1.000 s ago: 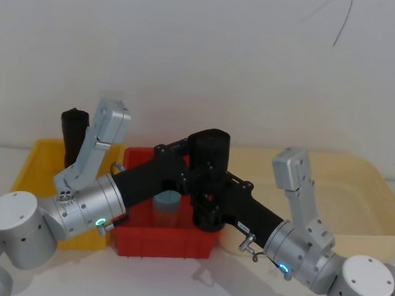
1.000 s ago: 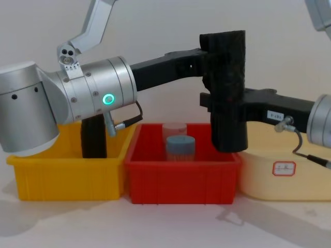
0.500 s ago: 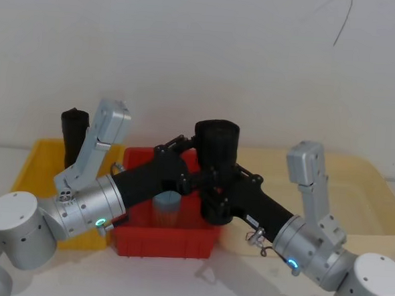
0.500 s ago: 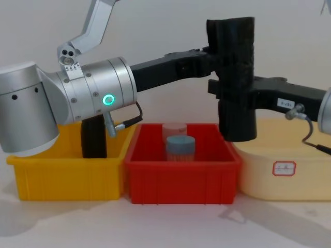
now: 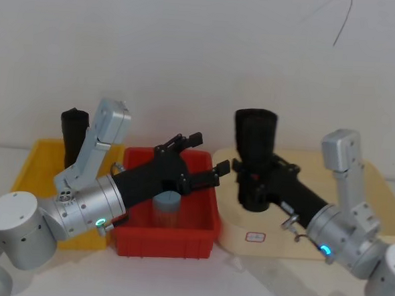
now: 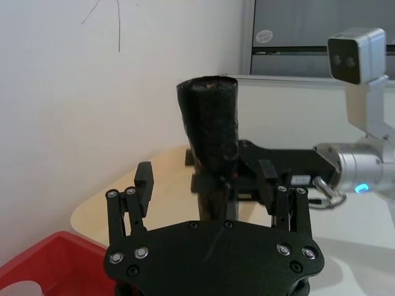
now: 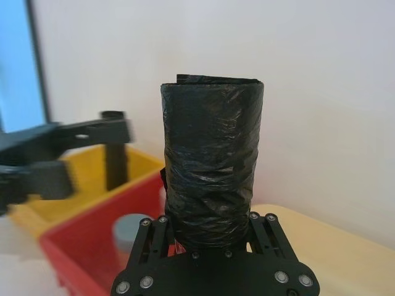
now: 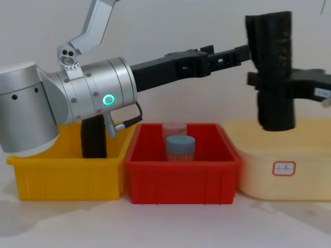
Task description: Pick up the garbage bag with the one hand and transfer it to the other hand.
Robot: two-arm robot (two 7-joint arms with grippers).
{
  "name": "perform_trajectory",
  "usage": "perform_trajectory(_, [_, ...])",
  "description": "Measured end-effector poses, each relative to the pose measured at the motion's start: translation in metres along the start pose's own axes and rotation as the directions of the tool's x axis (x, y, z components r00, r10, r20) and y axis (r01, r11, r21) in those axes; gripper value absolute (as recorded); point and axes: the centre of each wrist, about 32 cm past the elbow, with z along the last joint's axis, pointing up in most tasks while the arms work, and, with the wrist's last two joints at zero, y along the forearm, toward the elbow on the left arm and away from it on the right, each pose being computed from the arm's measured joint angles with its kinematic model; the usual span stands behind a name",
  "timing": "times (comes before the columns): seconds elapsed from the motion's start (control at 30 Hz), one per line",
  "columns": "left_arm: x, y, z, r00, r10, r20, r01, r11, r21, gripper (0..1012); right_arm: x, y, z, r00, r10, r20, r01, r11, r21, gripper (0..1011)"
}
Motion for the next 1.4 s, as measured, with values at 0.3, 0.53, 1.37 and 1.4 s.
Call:
perform_trajectory(0.3, [0.0,0.0,0.0,1.0,0.0,0.0,0.0,1.0,0.0,1000,0.032,-0.015,0.007,0.993,-0.115,0.037,0.116,0.992,-0.039,533])
perform_trajectory(0.53, [0.0,0.0,0.0,1.0,0.0,0.0,0.0,1.0,0.0,1000,0.056,-0.028,0.011,0.974,-0.213,0.072,0.218,0.973,-0.076,701])
perform_trajectory(1.37, [-0.0001,0.0083,0.0,0.9991,0.043,0.007,-0.043,0.9991,-0.007,1000,0.065,-0.028,0.038,0.971,-0.153,0.183,0.171,0.982,-0.086,1001])
perform_trajectory(1.4, [-0.0001,0.011,0.0001,0.9983,0.058,0.009,-0.058,0.9983,-0.008,1000,0.063,-0.026,0.039,0.974,-0.133,0.184,0.151,0.985,-0.084,1001])
